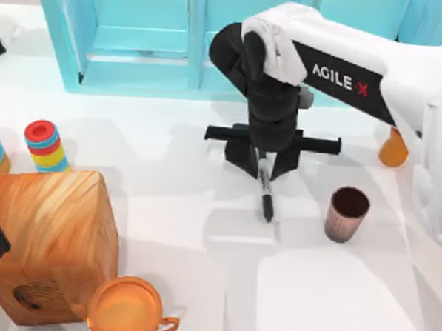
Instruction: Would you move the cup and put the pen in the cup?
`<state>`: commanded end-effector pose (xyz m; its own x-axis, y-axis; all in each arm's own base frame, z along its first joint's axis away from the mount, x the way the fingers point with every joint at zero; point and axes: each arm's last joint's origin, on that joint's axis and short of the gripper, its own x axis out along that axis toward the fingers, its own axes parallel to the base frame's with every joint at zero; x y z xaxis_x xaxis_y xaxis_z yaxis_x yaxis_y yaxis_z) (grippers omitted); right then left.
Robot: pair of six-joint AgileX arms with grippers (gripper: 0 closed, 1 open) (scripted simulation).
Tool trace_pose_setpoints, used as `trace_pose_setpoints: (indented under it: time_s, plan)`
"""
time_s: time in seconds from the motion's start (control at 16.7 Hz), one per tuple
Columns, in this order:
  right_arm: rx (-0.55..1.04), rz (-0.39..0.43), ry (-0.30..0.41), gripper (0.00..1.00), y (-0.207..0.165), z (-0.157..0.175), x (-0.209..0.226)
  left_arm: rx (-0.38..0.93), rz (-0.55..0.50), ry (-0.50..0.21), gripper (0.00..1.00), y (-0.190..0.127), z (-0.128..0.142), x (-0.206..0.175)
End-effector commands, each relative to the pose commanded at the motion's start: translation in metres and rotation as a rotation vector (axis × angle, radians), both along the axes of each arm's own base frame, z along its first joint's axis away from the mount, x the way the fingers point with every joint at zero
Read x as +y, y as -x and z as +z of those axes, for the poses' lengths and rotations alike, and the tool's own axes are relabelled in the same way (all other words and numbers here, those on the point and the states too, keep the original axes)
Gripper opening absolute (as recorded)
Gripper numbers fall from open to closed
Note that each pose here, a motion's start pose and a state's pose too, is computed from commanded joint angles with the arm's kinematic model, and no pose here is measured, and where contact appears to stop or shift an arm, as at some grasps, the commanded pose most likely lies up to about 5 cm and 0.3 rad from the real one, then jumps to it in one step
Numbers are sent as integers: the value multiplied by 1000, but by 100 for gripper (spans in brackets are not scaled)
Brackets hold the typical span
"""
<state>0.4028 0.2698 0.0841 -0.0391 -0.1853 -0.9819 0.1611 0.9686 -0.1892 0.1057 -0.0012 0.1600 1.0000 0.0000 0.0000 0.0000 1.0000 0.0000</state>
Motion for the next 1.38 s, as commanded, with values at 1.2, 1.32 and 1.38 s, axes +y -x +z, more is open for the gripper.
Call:
trace_pose_setpoints:
  time_s: [1.2, 1.32, 1.38]
  plan:
    - [-73, -22, -87, 0, 82, 122, 11, 0, 0, 0, 100, 0, 0, 0]
    - [-69, -20, -84, 0, 93, 129, 10, 0, 0, 0, 100, 0, 0, 0]
    - [-67, -19, -82, 0, 96, 131, 10, 0, 0, 0, 100, 0, 0, 0]
